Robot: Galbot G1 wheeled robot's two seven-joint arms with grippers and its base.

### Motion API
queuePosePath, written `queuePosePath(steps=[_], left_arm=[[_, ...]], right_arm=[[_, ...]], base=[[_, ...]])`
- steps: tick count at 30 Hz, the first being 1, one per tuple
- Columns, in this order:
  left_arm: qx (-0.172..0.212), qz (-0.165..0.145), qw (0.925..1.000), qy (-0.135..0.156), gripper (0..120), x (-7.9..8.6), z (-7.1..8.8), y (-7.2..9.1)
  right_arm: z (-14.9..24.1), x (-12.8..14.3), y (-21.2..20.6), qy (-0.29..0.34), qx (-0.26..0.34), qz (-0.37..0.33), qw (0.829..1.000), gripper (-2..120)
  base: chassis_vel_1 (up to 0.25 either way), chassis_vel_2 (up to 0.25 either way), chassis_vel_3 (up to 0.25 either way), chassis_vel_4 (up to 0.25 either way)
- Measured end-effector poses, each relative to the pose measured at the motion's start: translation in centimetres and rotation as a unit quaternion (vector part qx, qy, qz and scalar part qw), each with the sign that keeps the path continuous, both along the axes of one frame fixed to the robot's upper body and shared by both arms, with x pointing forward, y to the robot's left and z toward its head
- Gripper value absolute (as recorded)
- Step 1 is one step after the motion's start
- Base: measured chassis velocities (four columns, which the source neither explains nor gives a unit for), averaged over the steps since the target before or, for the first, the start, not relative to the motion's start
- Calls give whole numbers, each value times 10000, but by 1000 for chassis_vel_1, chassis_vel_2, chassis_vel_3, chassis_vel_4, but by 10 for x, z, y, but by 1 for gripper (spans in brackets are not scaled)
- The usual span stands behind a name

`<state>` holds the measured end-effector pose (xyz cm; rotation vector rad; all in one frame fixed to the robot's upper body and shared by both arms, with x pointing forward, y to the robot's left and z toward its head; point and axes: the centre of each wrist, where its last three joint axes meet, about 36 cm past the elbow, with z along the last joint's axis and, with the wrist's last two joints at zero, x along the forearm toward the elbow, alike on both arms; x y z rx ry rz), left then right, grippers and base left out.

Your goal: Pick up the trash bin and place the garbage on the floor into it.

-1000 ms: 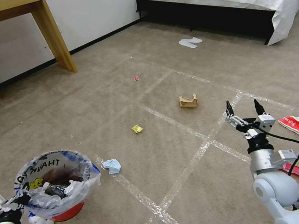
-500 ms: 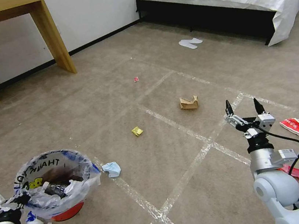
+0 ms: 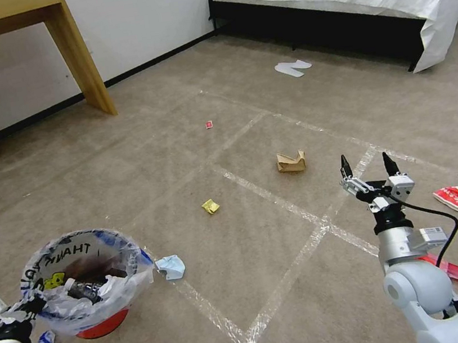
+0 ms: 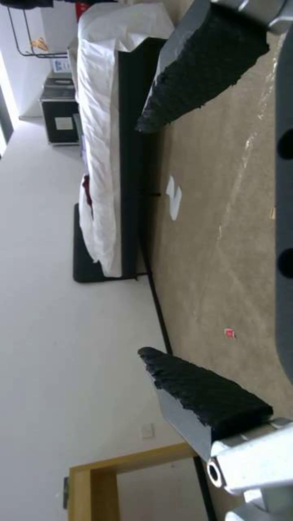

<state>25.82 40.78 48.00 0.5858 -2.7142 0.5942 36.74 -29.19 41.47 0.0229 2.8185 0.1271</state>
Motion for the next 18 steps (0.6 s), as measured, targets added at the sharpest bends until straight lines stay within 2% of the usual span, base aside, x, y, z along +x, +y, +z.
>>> queuePosePath(steps=[12, 18], left_arm=[[3, 26, 10000, 28, 5, 0, -2, 2], [-14, 16, 10000, 37, 5, 0, -3, 1]], right_arm=[[-4, 4, 8, 31, 99, 63, 9999, 100], [-4, 5, 10, 28, 100, 83, 9999, 100]], base=[[-52, 55, 60, -53], [0, 0, 0, 0]])
